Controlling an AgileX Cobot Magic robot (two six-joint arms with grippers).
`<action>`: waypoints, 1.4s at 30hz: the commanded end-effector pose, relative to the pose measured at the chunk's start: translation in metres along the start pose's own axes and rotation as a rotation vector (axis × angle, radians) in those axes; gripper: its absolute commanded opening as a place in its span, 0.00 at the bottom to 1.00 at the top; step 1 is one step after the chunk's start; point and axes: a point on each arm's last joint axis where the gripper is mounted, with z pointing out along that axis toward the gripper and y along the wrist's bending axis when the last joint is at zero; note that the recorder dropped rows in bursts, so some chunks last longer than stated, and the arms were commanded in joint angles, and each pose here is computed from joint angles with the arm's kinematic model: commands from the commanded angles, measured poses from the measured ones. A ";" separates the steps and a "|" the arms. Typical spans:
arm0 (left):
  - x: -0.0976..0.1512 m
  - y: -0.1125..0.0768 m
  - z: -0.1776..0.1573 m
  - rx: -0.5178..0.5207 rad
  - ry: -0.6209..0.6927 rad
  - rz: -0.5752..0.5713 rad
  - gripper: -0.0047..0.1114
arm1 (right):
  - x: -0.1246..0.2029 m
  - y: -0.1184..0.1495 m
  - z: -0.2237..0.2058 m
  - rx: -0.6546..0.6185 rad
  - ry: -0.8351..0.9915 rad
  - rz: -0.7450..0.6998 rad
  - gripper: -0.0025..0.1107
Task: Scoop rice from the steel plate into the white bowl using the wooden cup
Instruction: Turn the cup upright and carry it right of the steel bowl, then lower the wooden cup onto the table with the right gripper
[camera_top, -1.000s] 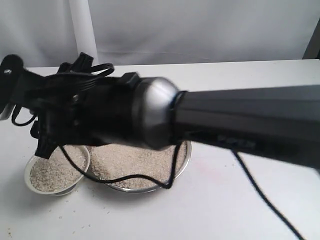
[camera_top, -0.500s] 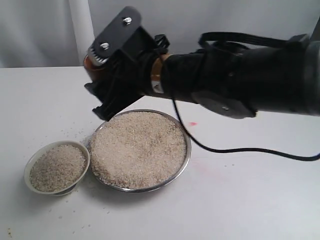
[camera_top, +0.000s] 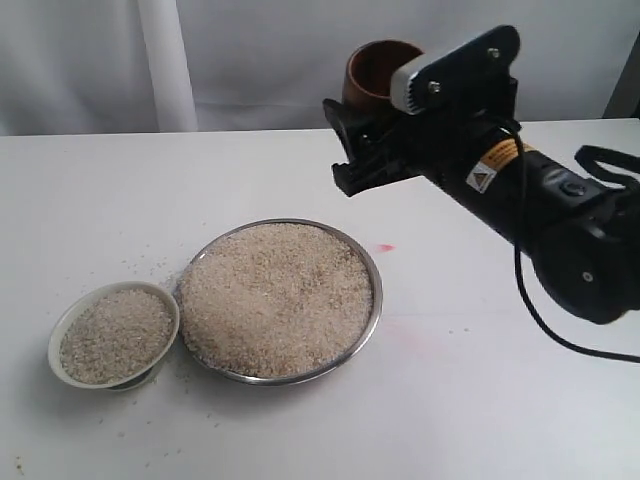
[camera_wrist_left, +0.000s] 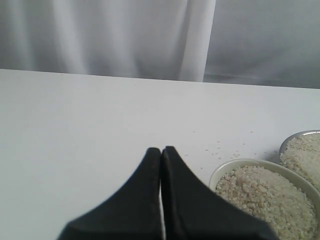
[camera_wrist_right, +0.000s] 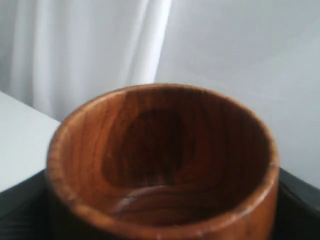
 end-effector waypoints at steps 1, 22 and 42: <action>0.000 0.000 0.000 0.006 -0.006 0.002 0.04 | 0.011 -0.027 -0.012 0.158 -0.029 0.065 0.02; 0.000 0.000 0.000 0.006 -0.005 0.001 0.04 | 0.147 -0.033 -0.021 0.287 0.528 0.198 0.02; 0.000 0.000 0.000 0.006 -0.005 0.001 0.04 | 0.158 -0.027 -0.028 0.249 0.681 0.223 0.02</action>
